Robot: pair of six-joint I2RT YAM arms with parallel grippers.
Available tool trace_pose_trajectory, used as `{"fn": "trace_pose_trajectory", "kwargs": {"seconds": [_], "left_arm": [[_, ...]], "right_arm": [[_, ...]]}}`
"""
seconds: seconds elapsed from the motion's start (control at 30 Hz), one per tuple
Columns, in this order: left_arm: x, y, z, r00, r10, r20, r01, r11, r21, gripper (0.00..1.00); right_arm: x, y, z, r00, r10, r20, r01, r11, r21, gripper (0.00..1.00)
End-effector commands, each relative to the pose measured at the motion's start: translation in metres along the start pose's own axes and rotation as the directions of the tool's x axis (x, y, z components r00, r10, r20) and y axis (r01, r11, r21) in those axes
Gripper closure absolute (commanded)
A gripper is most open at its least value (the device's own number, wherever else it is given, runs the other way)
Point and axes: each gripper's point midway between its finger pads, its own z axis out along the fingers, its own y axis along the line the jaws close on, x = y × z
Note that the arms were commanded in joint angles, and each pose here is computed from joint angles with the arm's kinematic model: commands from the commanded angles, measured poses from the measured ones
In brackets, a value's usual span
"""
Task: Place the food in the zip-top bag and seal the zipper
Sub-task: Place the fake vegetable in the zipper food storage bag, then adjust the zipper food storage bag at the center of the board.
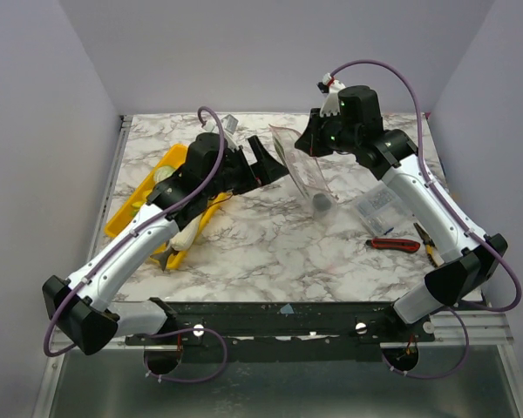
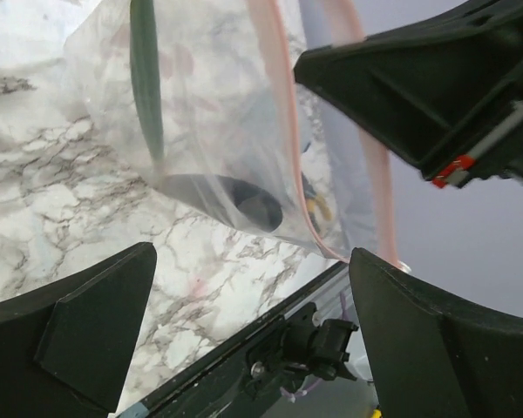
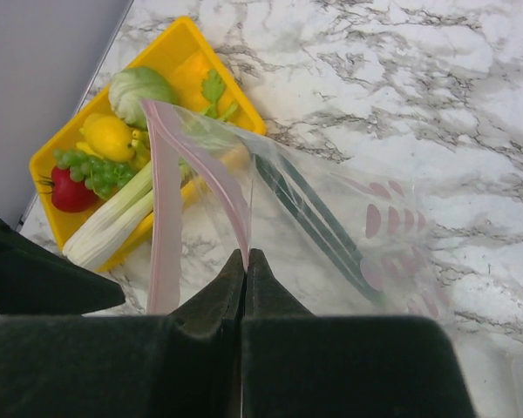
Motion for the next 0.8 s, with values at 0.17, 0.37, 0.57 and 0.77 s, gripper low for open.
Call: {"fn": "trace_pose_trajectory", "kwargs": {"seconds": [0.17, 0.37, 0.57, 0.77], "left_arm": [[0.042, -0.003, 0.028, 0.992, 0.026, -0.12, -0.024, 1.0, 0.017, 0.07], [0.047, -0.016, 0.04, 0.989, 0.015, -0.146, -0.004, 0.997, 0.076, 0.2], [0.05, -0.027, 0.041, 0.986, 0.022, -0.166, 0.002, 0.99, 0.143, 0.51], [0.044, -0.038, 0.037, 0.989, 0.001, -0.147, 0.026, 0.983, 0.182, 0.39]], "right_arm": [[-0.008, 0.006, -0.002, 1.0, 0.015, 0.009, -0.015, 1.0, -0.027, 1.0], [-0.006, 0.006, -0.006, 1.0, 0.014, 0.003, -0.014, 1.0, -0.02, 0.99], [0.0, 0.001, -0.013, 1.0, 0.008, -0.014, -0.008, 1.0, 0.005, 0.99], [0.002, 0.001, -0.019, 1.0, 0.006, -0.019, -0.006, 1.0, 0.01, 0.99]]}}
